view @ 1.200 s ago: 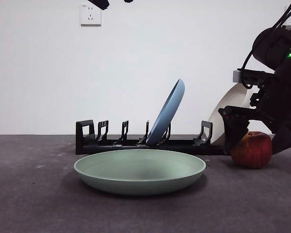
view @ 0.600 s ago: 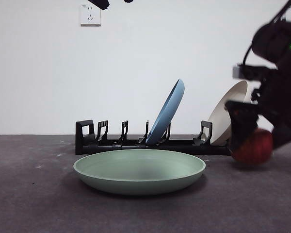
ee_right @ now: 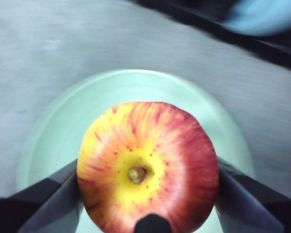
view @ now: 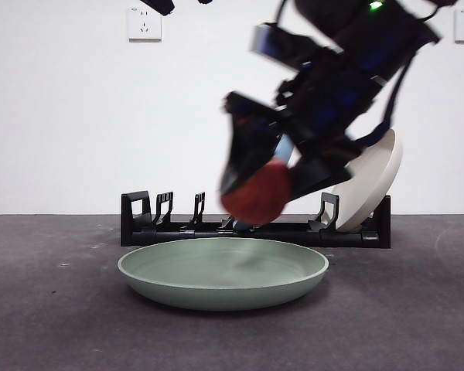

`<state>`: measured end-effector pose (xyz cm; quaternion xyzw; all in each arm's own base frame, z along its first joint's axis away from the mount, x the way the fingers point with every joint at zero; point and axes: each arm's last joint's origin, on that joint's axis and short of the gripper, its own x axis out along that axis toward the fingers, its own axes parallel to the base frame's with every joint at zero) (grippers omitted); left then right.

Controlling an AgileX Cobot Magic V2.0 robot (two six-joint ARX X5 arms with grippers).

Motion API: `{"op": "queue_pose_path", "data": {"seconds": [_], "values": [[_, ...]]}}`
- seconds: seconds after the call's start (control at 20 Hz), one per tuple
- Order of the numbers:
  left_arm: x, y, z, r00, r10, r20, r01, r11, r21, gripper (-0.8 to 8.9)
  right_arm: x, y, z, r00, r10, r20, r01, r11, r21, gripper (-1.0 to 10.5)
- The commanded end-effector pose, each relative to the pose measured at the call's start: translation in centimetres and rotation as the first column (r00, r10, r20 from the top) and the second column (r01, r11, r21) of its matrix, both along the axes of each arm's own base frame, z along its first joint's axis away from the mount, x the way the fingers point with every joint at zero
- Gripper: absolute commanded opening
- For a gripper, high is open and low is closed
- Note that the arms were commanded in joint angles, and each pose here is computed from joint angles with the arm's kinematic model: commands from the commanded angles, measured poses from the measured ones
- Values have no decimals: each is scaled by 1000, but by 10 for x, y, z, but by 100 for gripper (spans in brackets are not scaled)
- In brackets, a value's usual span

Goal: Take the green plate from the plate rack,put the plate on the table,take the apple from the table,put the apple in the plate

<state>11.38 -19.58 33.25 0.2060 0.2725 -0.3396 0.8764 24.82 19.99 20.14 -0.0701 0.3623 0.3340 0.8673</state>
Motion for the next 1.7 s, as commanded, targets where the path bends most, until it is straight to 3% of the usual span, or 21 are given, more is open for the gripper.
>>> {"op": "queue_pose_path", "data": {"seconds": [0.05,0.65,0.7,0.85,0.9,1.3,1.7], "values": [[0,0,0,1000,5,-3,-5,1000,-8,283,1,10,-17,1000,-15,-21,14,999,-30,-17],[0,0,0,1000,6,-2,-6,1000,-9,283,5,17,-49,996,-17,-88,8,995,-99,-14],[0,0,0,1000,6,-2,-6,1000,-9,283,5,17,-49,996,-17,-88,8,995,-98,47],[0,0,0,1000,6,-3,-6,1000,-9,283,5,17,-49,996,-17,-86,9,995,-97,570],[0,0,0,1000,6,-3,-6,1000,-9,283,6,17,-49,996,-17,-83,9,995,-95,652],[0,0,0,1000,7,-2,-7,1000,-8,283,5,16,-30,999,-20,-25,19,999,-50,662],[0,0,0,1000,9,-1,-9,1000,-8,283,-42,-24,45,999,-11,-32,10,999,-45,661]]}}
